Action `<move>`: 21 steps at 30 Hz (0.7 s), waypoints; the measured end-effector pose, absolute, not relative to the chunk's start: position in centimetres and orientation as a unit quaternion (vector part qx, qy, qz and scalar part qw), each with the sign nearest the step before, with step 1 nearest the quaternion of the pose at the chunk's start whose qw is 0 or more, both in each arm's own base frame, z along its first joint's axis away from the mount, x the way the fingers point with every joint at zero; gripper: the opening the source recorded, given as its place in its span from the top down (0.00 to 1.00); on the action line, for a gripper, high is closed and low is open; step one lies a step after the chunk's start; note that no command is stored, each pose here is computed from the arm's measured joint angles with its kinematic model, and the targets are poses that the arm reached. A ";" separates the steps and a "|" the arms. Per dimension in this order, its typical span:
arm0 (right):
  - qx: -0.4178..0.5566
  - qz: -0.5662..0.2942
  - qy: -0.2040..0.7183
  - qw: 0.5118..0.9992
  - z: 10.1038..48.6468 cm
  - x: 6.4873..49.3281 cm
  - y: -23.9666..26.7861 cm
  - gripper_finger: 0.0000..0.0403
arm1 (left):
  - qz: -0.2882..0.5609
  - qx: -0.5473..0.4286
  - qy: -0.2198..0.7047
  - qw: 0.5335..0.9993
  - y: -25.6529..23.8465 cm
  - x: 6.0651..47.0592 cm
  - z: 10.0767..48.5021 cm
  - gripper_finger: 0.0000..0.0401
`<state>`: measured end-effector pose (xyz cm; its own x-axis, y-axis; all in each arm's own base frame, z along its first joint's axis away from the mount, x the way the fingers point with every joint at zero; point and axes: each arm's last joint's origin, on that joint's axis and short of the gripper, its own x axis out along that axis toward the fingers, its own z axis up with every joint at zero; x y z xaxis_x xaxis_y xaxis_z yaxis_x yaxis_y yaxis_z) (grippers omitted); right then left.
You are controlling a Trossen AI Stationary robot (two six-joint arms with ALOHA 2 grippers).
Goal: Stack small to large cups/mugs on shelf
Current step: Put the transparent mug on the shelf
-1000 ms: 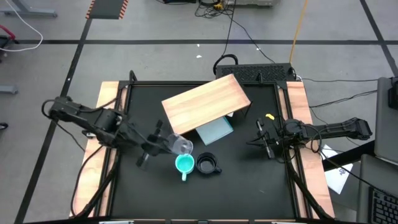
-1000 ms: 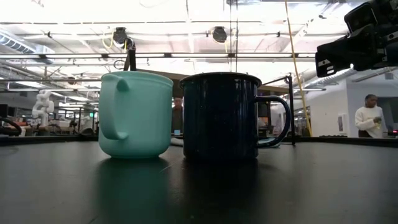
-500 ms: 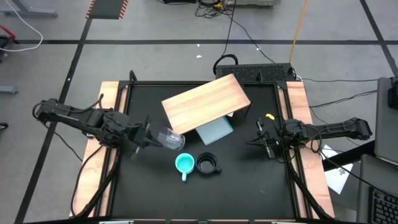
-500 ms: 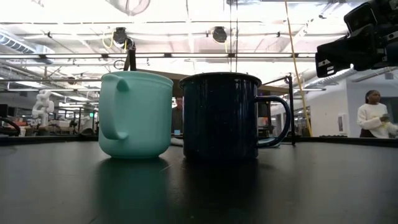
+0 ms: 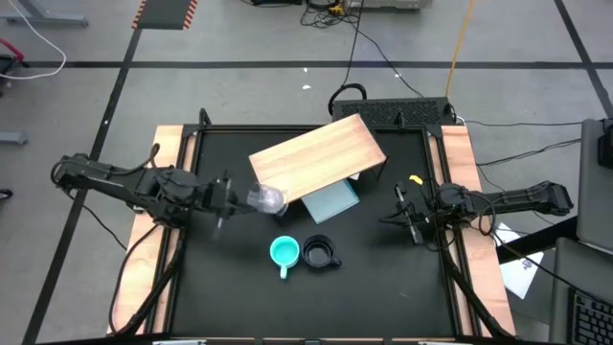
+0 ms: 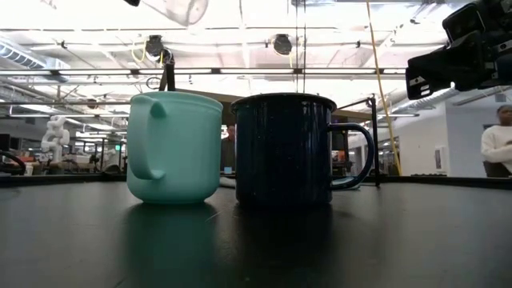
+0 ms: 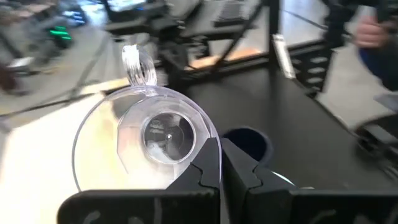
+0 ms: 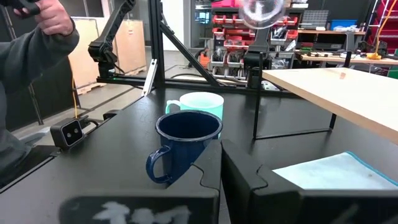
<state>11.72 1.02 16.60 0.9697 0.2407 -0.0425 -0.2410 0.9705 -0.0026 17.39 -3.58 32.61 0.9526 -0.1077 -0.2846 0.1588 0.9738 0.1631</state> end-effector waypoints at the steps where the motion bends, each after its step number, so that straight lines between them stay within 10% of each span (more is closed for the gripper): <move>1: -0.004 0.121 0.021 0.992 16.6 11.7 1.0 1.00 | -0.052 0.097 0.135 0.985 -3.5 17.4 32.7 1.00; 21: -0.005 0.121 0.011 0.993 16.8 11.7 1.0 1.00 | 0.164 0.103 0.108 0.975 3.4 16.1 40.8 1.00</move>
<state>11.73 1.02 16.79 0.9703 0.2408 -0.0234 -0.2410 0.9705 -0.0067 16.14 3.45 40.78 0.9230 0.3422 -0.1762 -0.2979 0.9250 0.2359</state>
